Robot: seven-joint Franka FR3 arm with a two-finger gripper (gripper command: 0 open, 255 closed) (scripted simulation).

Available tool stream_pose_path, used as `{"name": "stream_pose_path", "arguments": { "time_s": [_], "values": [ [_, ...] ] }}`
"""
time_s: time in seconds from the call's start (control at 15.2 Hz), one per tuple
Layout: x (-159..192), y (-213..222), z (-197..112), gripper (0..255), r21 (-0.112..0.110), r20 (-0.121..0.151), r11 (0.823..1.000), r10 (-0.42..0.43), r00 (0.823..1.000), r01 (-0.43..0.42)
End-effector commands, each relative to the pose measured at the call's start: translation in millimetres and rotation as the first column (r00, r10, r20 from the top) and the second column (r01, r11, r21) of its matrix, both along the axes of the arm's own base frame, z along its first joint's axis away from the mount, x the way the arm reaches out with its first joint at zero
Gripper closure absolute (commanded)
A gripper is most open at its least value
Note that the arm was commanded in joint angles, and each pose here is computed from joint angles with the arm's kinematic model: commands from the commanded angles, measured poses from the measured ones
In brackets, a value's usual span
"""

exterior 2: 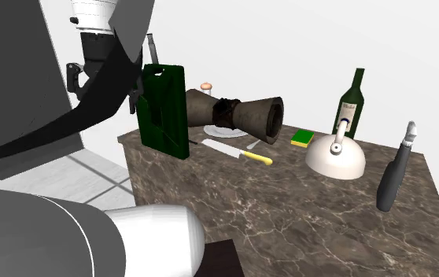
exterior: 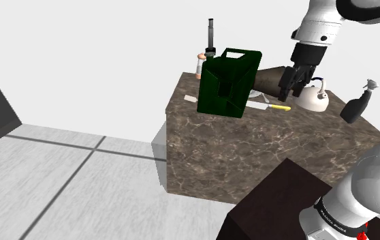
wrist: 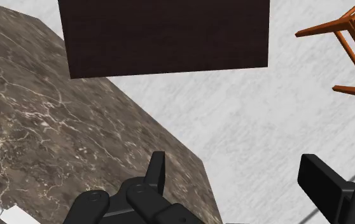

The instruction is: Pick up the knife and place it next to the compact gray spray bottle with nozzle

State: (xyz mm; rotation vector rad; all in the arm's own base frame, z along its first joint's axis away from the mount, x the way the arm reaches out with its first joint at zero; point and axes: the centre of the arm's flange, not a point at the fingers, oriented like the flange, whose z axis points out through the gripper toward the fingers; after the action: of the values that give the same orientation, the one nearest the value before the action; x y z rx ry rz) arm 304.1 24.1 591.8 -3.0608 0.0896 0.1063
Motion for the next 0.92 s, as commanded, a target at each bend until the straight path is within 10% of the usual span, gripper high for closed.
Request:
{"name": "stream_pose_path", "arguments": {
  "time_s": [0.0, 0.86],
  "values": [
    [0, 0, 0, 0, 0.0, 0.0, 1.0, 0.0, 1.0, 0.0],
    [28, -139, -85, 0, -0.026, 0.068, 0.959, 0.282, 0.957, -0.281]
  ]
}}
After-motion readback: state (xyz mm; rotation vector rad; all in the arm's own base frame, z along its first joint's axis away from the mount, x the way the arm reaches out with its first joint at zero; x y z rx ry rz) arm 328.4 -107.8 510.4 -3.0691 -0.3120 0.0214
